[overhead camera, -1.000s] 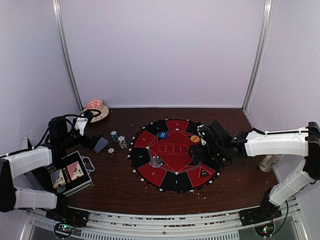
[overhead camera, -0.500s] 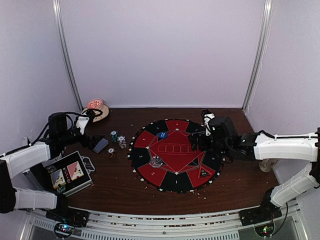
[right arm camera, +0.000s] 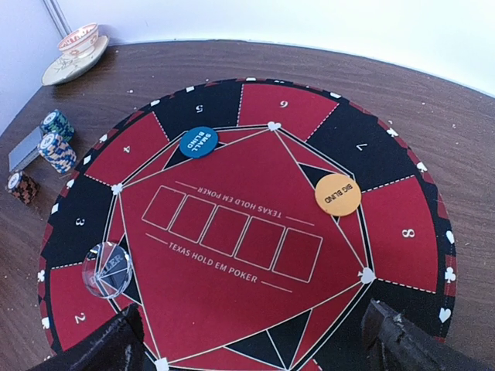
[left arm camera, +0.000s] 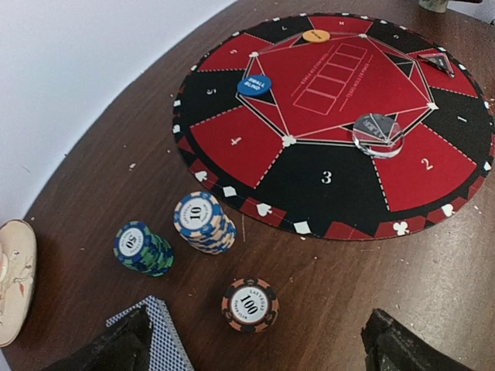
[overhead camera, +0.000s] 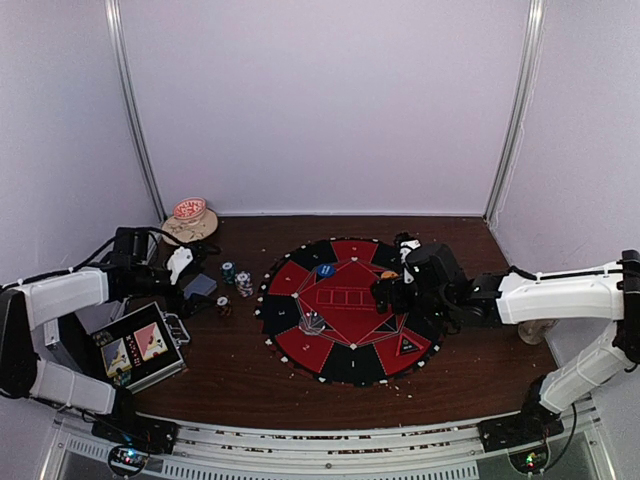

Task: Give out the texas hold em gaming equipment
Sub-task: Pick up the pile of poker chips from the pile of poker chips.

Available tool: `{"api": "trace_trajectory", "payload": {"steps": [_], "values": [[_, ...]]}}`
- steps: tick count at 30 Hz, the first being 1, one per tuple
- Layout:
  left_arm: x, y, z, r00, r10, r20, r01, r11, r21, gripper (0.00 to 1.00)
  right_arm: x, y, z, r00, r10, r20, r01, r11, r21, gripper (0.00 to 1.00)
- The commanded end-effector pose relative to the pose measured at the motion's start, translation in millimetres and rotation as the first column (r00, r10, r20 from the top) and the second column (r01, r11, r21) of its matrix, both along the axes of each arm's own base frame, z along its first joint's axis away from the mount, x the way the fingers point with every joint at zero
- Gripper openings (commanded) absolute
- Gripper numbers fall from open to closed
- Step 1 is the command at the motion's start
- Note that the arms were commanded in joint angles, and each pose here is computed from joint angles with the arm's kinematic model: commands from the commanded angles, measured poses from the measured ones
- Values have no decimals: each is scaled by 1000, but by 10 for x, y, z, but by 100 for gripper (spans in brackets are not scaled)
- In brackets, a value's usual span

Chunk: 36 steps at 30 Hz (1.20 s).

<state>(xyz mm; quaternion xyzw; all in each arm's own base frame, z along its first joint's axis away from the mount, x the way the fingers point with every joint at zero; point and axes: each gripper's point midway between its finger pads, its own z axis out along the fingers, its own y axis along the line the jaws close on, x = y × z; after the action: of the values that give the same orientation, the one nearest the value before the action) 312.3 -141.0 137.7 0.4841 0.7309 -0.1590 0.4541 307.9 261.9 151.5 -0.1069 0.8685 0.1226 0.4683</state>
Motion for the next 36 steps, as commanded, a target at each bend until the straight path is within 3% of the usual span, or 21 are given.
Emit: {"api": "trace_trajectory", "payload": {"steps": [1, 7, 19, 27, 36], "values": [[131, -44, -44, 998, -41, -48, 41, 999, 6, 97, -54, 76, -91, 1000, 13, -9, -13, 1000, -5, 100], [456, -37, -175, 991, 8, -133, -6, 1000, 16, 97, -50, 86, -172, 1000, 10, -13, -10, 999, -36, 100], [1222, 132, -388, 960, 217, -178, -205, 975, 83, 97, -73, 160, -352, 999, 27, -44, -31, 996, -78, 100], [1005, -155, -213, 977, 41, -210, -45, 999, -15, 93, -88, 200, -377, 998, 39, -46, -43, 994, -98, 100], [1064, -417, -278, 972, 26, -234, -22, 1000, 22, 90, -88, 207, -396, 998, 38, -47, -43, 993, -114, 100]]}}
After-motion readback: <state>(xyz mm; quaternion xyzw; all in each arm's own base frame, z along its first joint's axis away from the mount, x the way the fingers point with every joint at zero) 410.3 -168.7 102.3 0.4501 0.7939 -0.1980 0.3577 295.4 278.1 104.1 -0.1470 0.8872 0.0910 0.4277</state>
